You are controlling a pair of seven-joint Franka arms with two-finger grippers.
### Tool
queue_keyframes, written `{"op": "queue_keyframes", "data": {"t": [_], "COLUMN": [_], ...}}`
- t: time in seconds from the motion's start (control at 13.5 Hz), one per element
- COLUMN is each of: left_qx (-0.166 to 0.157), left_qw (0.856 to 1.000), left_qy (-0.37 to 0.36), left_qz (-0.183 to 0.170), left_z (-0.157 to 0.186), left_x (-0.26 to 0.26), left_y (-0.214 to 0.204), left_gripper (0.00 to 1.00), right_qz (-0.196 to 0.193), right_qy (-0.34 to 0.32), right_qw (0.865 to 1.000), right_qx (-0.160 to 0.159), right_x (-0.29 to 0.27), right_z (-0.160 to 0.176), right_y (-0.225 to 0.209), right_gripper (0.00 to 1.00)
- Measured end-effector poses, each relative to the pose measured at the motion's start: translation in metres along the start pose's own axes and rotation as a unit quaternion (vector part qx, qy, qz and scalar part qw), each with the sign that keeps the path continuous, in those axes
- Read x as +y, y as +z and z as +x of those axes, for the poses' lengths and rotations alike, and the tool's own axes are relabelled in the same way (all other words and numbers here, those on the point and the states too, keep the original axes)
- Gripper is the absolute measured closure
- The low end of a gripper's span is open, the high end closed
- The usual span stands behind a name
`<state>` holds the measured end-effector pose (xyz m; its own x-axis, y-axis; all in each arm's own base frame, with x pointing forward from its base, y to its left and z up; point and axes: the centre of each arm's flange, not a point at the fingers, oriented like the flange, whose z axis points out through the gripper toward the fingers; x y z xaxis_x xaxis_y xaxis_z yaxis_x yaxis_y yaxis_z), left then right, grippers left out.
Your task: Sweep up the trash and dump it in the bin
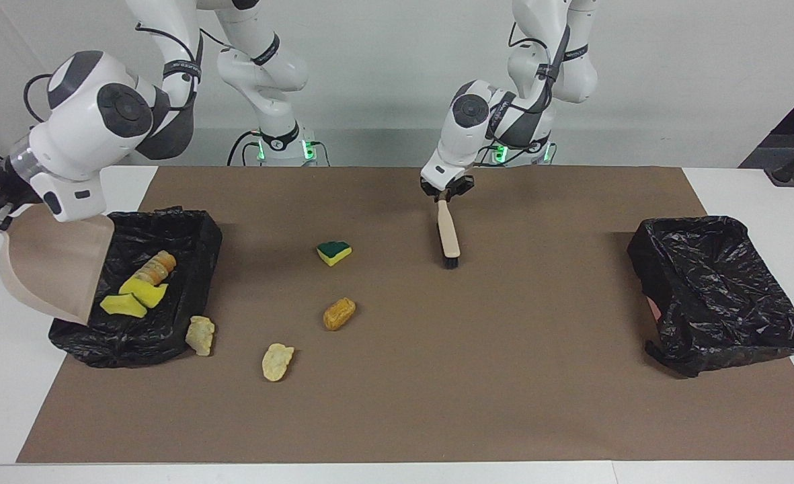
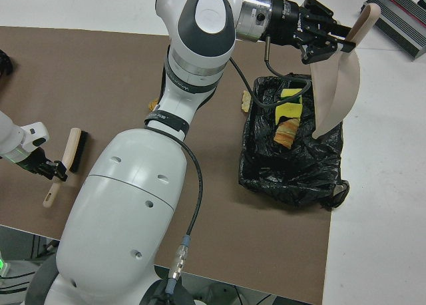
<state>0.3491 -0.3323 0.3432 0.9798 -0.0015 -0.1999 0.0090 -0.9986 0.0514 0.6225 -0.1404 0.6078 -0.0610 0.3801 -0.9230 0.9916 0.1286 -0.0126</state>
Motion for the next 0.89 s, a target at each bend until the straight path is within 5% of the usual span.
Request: {"op": "queue_keyframes", "data": {"t": [0.22, 0.37, 0.67, 0.89], "left_qx": [0.016, 0.044, 0.098, 0.109], "left_qw": [1.000, 0.998, 0.993, 0.993], "left_qy": [-0.017, -0.036, -0.048, -0.029], "left_qz": [-0.016, -0.033, -0.037, -0.037], "left_z": [0.018, 0.045, 0.092, 0.111], "left_x": [-0.007, -0.020, -0.068, -0.127], "left_y": [-0.017, -0.048, -0.097, -0.127], "left_gripper": [0.05, 0.00, 0.00, 0.00], "right_qz": [-0.006, -0.005, -0.001, -0.001], "right_qy": [-0.011, -0.010, 0.018, 0.046], "right_qw": [1.000, 1.000, 0.995, 0.980], "right_qx": [-0.008, 0.000, 0.097, 0.195], "right_x": [-0.010, -0.012, -0.014, -0.013], "right_z": [-0.024, -0.026, -0.011, 0.004], "right_y": [-0.010, -0.009, -0.002, -0.005], "right_gripper": [0.70, 0.70, 0.70, 0.70]}}
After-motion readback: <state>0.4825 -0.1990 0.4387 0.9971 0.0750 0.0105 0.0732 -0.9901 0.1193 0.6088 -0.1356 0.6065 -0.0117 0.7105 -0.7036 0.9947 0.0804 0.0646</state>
